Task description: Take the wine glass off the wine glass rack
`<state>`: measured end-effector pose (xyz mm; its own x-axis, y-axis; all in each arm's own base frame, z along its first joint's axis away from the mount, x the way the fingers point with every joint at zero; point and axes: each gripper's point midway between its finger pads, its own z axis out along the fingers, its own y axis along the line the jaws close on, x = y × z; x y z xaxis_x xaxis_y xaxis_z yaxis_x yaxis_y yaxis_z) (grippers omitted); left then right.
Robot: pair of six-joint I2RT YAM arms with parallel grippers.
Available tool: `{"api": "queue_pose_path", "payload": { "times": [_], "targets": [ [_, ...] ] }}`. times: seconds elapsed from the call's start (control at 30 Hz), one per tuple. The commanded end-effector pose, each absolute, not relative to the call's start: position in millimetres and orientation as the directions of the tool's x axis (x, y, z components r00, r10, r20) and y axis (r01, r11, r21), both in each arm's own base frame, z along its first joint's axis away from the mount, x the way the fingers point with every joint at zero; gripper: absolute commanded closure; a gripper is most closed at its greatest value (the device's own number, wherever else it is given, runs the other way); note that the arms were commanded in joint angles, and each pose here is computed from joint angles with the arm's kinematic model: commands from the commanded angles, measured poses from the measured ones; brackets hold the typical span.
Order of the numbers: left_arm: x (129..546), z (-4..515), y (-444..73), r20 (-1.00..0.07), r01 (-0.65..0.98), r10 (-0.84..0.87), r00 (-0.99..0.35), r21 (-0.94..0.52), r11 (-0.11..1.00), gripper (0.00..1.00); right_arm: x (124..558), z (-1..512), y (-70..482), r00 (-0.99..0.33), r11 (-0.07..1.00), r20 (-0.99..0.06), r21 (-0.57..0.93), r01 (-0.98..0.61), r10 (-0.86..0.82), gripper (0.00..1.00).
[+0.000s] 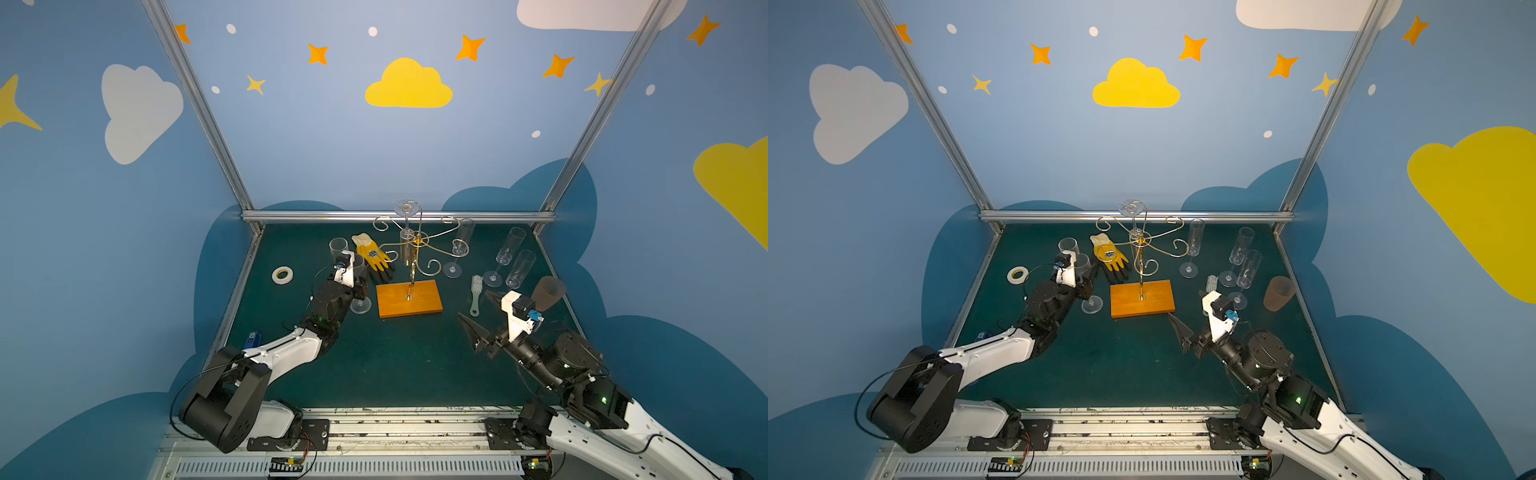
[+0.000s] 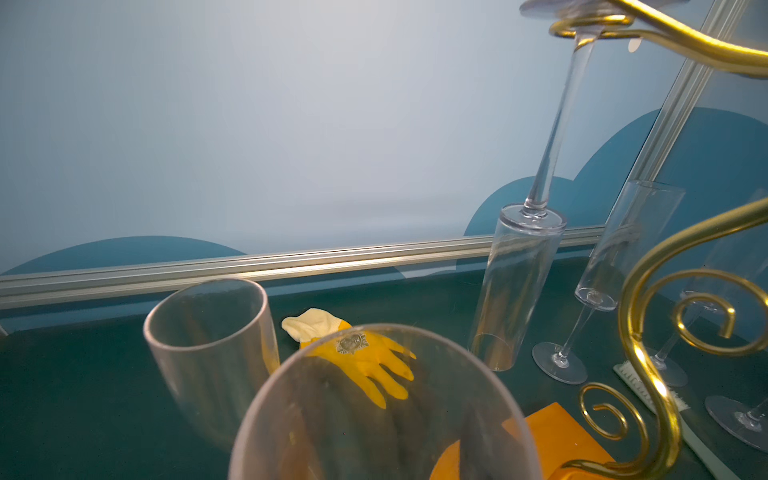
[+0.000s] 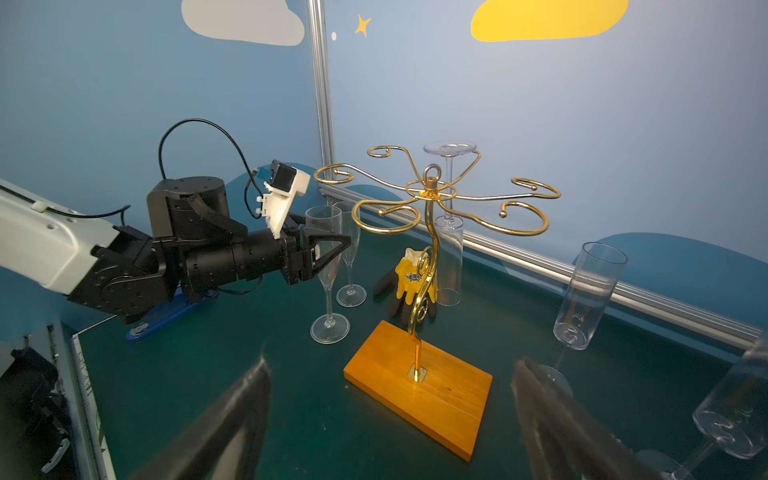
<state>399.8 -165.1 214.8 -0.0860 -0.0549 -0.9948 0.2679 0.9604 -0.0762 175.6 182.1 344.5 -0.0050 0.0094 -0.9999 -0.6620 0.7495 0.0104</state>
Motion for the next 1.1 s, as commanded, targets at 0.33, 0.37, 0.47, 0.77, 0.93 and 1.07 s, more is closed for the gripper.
{"api": "queue_pose_path", "payload": {
  "times": [0.33,0.37,0.47,0.77,0.93,1.07],
  "targets": [
    [419.9,205.7,-171.3,-0.994,0.259,-0.099,-0.038,-0.105,0.96,0.53,172.8,356.4,171.7,-0.001,0.762,-0.999,0.034,-0.647,0.044,0.1],
    [419.6,203.5,-171.3,-0.994,0.257,-0.097,-0.043,-0.104,0.961,0.53,173.1,356.2,171.5,0.0,0.763,-0.999,0.032,-0.645,0.042,0.1],
    [419.6,193.0,-170.8,-0.994,0.253,-0.087,-0.066,-0.101,0.962,0.53,173.6,355.0,171.7,-0.002,0.764,-0.999,0.032,-0.644,0.04,0.1],
    [419.2,165.6,-177.1,-0.992,0.281,-0.055,-0.115,-0.086,0.956,0.52,173.9,351.3,168.9,-0.011,0.771,-0.999,0.039,-0.635,0.042,0.1],
    [416.7,159.5,-179.0,-0.993,0.289,-0.034,-0.116,-0.066,0.955,0.42,173.3,352.0,166.4,-0.008,0.774,-0.999,0.039,-0.632,0.043,0.1],
    [414.8,158.1,-177.1,-0.993,0.279,-0.025,-0.12,-0.058,0.959,0.32,173.2,351.1,166.1,-0.007,0.776,-0.999,0.037,-0.63,0.042,0.1]
  ]
}}
